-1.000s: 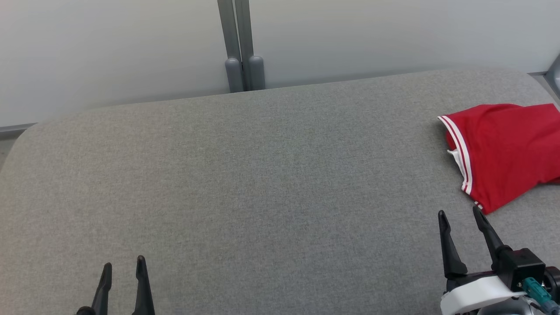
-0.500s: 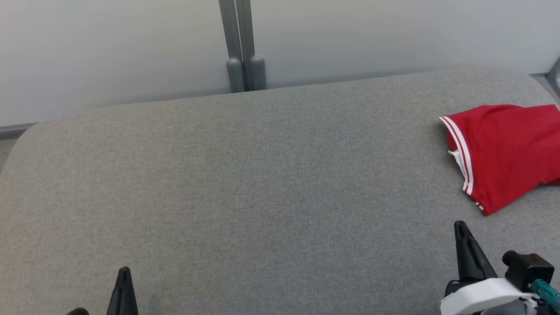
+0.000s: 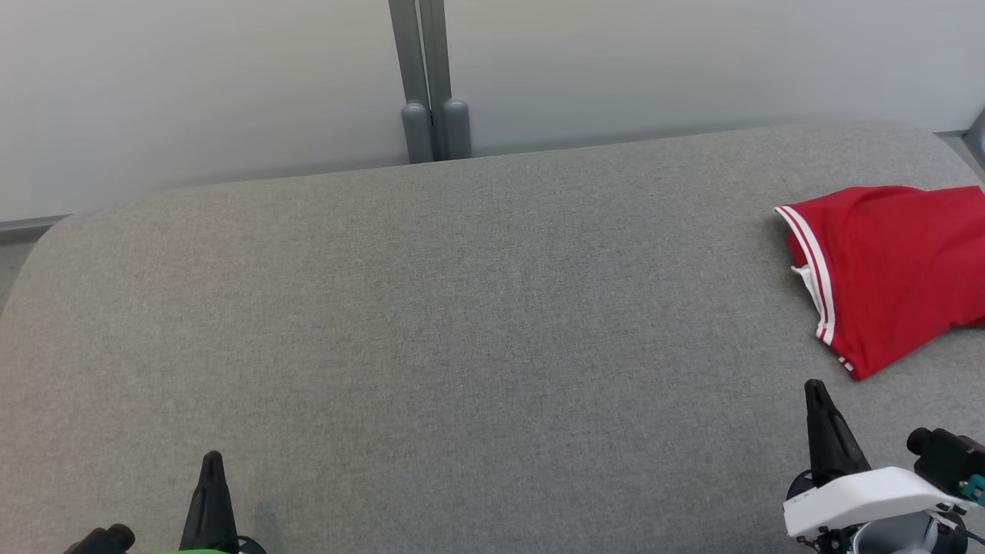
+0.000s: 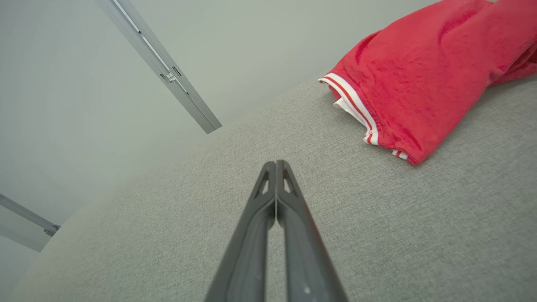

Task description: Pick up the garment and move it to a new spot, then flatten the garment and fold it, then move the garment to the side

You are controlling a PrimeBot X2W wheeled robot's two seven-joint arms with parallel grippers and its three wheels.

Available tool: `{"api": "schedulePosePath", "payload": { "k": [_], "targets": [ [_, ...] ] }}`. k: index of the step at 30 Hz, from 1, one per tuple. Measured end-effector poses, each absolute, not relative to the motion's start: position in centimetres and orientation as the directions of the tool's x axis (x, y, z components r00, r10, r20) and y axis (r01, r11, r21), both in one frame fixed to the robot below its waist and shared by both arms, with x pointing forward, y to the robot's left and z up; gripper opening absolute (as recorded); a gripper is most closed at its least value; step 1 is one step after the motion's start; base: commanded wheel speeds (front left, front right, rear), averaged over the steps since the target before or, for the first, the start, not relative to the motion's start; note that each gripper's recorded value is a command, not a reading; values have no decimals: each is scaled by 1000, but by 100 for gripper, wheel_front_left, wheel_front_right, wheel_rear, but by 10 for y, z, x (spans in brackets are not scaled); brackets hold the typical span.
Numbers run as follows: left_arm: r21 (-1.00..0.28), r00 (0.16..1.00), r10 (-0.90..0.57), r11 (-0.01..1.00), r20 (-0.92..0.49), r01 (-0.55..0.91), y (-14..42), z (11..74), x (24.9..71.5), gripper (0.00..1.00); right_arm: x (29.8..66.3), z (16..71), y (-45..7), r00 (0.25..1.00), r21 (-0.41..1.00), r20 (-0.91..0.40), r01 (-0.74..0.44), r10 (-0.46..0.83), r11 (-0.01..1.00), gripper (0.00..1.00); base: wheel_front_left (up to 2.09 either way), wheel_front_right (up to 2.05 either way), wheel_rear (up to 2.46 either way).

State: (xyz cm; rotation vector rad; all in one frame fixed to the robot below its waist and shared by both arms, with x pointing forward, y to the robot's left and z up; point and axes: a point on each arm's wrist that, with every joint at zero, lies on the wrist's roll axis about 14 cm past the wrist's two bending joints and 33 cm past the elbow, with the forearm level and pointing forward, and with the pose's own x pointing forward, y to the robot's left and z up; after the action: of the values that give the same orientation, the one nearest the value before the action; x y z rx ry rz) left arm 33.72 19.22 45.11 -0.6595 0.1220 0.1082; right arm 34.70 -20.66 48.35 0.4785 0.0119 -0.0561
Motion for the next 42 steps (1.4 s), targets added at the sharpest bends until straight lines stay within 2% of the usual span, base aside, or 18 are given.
{"api": "schedulePosePath", "payload": {
  "k": [21, 42],
  "targets": [
    [-789, 988, 53, 597, -145, -148, 194, 460, 353, 0, 358, 485, -209, 997, 711, -47, 80, -66, 699, 0, 0, 0, 0],
    [-903, 992, 36, 409, -124, -127, 195, 470, 365, 0, 368, 489, -209, 997, 865, -53, 73, -56, 497, 0, 0, 0, 0]
  ]
}}
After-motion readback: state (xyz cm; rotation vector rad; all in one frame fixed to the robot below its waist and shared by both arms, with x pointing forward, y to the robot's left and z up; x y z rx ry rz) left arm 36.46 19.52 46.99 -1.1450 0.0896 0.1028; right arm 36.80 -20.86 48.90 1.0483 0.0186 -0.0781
